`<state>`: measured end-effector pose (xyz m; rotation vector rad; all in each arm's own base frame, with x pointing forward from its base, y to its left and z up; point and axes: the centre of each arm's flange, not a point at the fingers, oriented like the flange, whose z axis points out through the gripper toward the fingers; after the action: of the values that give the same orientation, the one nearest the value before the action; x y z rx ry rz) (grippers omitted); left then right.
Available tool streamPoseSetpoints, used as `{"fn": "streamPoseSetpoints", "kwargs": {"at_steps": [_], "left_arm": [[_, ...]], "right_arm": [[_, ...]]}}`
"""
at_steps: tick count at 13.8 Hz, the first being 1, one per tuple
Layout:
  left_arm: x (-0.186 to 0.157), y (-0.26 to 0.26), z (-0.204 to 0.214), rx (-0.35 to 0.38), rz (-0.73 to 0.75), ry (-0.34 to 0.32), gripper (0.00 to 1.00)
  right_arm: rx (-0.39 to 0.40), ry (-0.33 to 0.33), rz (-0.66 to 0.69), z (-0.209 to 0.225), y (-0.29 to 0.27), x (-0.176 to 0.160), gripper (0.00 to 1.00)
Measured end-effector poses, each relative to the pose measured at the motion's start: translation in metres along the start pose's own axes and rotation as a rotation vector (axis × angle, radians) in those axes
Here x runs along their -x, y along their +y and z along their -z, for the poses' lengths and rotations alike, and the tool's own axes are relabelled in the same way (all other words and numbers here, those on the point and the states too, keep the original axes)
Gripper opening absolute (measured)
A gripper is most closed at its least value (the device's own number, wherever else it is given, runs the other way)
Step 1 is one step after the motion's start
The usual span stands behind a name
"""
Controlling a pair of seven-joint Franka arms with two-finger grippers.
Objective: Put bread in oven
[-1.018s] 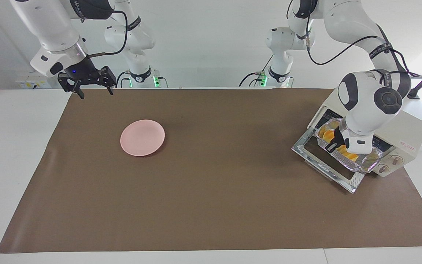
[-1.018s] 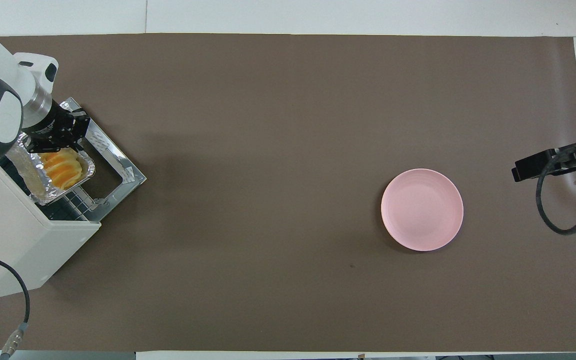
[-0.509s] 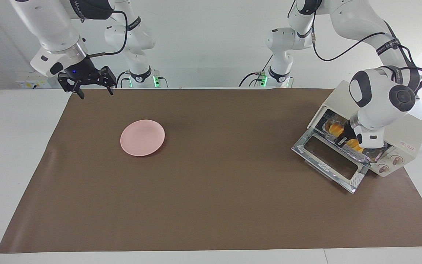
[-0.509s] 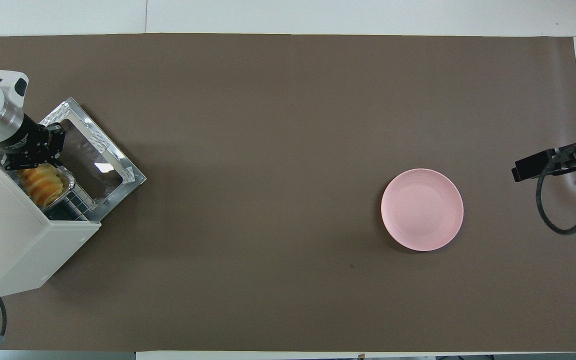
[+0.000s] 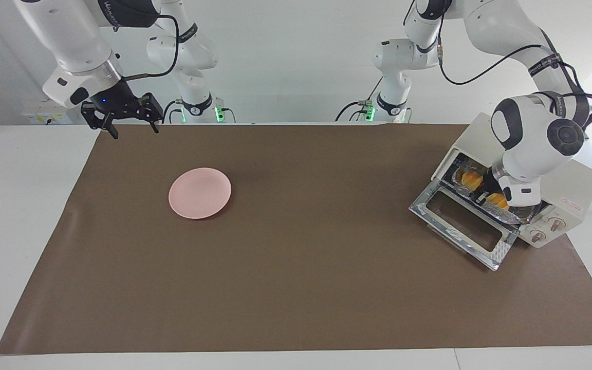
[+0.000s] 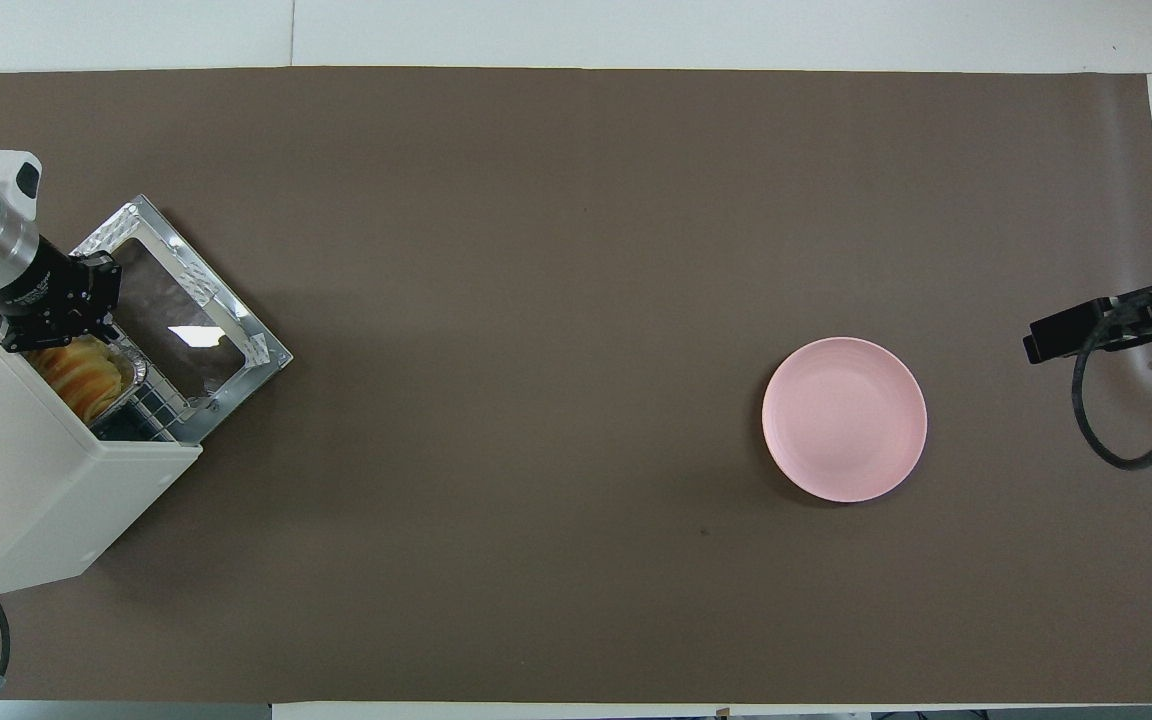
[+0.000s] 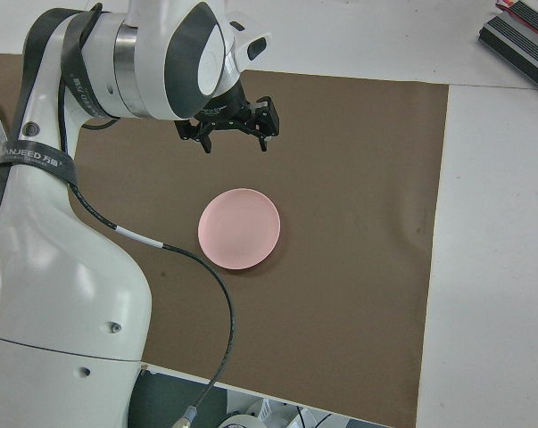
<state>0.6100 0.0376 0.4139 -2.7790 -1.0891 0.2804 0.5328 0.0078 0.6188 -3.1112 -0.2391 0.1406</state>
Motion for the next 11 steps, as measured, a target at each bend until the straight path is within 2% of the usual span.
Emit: {"fn": "streamPoseSetpoints", "kwargs": {"at_steps": [2, 4, 5, 8, 11], "left_arm": [[-0.001, -0.001, -0.001, 0.002, 0.001, 0.002, 0.02], [-0.003, 0.001, 0.0, 0.016, -0.001, 0.018, 0.15], [-0.004, 0.001, 0.002, 0.024, -0.002, 0.029, 0.15], [-0.007, 0.001, 0.004, 0.011, -0.013, 0.065, 0.42], [-0.005, 0.01, 0.015, 0.008, -0.065, 0.131, 0.76]], "right_arm": [[0.0, 0.0, 0.0, 0.0, 0.0, 0.0, 1.0], [0.0, 0.0, 0.0, 0.0, 0.0, 0.0, 1.0], [0.0, 0.0, 0.0, 0.0, 0.0, 0.0, 1.0], [0.0, 0.0, 0.0, 0.0, 0.0, 0.0, 1.0], [0.0, 0.0, 0.0, 0.0, 0.0, 0.0, 1.0]]}}
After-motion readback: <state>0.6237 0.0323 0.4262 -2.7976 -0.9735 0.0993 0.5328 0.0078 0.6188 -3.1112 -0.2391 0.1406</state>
